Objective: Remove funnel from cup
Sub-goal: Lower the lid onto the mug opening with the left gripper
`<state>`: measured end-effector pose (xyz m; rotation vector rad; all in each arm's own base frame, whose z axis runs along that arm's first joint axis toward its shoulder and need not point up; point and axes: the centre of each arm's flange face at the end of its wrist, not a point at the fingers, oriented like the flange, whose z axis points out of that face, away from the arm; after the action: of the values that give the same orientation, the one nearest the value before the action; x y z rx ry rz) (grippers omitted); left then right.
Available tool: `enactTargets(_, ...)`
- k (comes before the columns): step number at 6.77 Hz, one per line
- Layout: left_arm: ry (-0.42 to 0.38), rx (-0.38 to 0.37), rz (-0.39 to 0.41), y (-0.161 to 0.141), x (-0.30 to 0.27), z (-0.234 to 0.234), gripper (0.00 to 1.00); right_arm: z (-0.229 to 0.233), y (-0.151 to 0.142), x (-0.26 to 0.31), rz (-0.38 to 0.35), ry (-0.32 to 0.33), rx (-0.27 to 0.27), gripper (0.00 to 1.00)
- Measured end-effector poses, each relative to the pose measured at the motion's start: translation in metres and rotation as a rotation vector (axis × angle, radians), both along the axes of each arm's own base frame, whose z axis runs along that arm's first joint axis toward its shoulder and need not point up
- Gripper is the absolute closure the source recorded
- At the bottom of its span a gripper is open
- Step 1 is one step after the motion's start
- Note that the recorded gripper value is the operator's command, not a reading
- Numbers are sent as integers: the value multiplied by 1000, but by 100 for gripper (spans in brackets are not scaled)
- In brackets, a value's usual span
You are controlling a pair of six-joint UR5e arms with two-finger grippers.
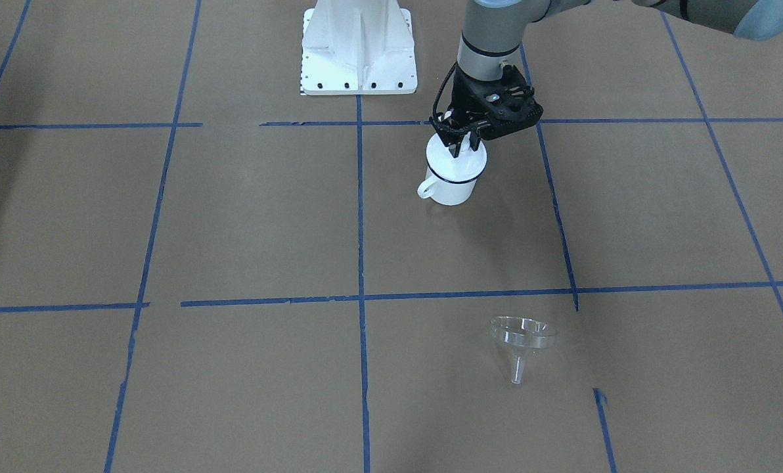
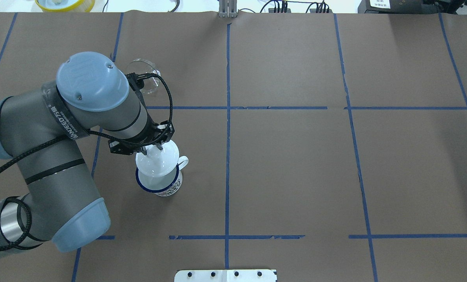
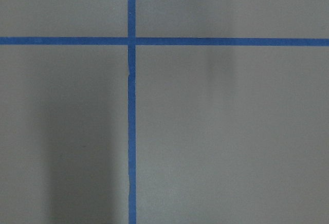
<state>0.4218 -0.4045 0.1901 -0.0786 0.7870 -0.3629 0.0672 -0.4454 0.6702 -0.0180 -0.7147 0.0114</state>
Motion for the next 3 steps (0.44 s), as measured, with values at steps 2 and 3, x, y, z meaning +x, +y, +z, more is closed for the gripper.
enactTargets(2, -7, -4, 2, -1, 2, 4, 100, 0, 0, 0, 0, 0, 0, 0)
enactTargets(3, -11, -6, 2, -1, 3, 7, 100, 0, 0, 0, 0, 0, 0, 0)
